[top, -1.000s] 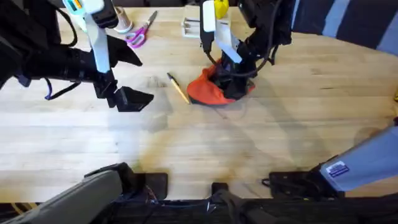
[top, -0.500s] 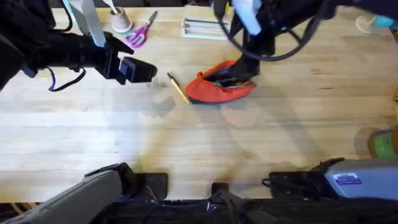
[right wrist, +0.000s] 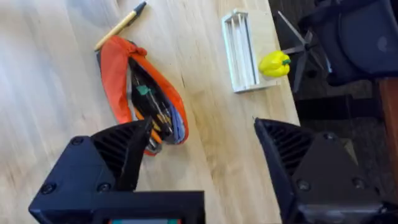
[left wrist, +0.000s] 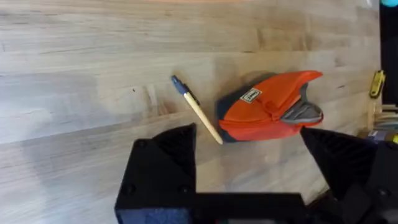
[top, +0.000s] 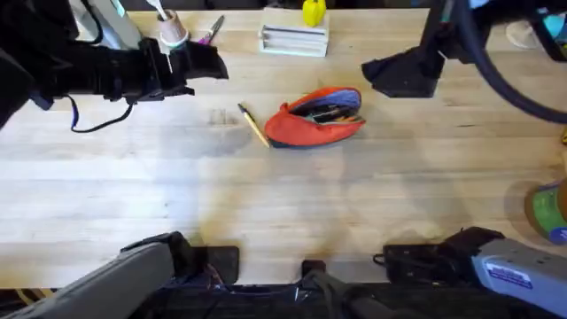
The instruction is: Unzip the bag, pick up the pens from the table one at a time and place them inside, then zip the bag closed.
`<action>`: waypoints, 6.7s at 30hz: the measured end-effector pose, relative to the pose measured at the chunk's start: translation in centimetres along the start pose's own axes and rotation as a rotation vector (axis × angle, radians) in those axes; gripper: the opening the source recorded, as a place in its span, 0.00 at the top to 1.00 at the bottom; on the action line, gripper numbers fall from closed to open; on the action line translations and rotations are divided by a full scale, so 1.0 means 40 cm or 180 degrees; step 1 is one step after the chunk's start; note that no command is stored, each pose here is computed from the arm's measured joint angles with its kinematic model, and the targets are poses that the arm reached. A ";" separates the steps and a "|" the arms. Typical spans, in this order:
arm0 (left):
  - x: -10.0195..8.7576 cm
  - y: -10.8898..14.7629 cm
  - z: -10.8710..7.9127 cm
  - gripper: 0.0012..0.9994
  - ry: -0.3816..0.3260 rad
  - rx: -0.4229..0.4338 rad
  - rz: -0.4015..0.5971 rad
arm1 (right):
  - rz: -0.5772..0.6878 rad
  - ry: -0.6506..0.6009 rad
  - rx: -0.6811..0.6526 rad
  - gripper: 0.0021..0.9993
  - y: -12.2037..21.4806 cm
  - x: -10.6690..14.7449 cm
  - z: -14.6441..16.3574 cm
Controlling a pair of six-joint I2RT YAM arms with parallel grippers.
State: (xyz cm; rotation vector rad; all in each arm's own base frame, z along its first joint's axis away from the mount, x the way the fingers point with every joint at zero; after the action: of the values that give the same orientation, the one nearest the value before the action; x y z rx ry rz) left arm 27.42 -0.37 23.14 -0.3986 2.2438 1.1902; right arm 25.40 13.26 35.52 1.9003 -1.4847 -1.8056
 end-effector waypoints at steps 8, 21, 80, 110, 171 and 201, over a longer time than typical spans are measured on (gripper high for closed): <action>-0.005 -0.025 0.019 0.00 0.0809 -0.0187 0.0053 | 0.0246 -0.0069 0.0018 0.00 0.018 0.034 0.014; 0.008 -0.181 -0.084 0.00 0.1144 -0.1328 0.0243 | 0.0824 -0.0125 0.0153 0.00 0.030 0.102 0.018; -0.265 -0.244 -0.342 0.96 -0.0948 0.0265 -0.0682 | 0.0682 0.0111 0.0731 0.00 0.157 0.104 0.021; 0.049 -0.495 -0.395 0.96 -0.3585 0.1256 0.0895 | 0.0456 0.0145 0.0908 0.00 0.230 0.103 0.046; -0.028 0.003 -0.121 0.01 -0.3845 0.1078 0.0642 | 0.0320 -0.1828 -0.1498 0.00 -0.079 0.017 0.109; 0.129 -0.161 0.091 0.01 -0.3473 0.2170 0.0645 | 0.0879 -0.1793 -0.0654 0.00 -0.543 -0.023 0.189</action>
State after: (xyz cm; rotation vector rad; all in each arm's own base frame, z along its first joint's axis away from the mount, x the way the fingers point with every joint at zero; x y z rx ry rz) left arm 27.77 -0.98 14.14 0.6247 1.5380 0.4303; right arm 31.17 28.77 19.51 1.0739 -1.5291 -2.3499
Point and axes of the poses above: each hand's point on the last joint's axis, 136 mm out from that joint toward the fingers, its own y axis back along the fingers, its own z axis along the line the jaws close on, x = y × z, the point moved 6 cm from there along y, back along the fingers, and after that the axes turned 15 degrees about -y, right-handed, at the moved point
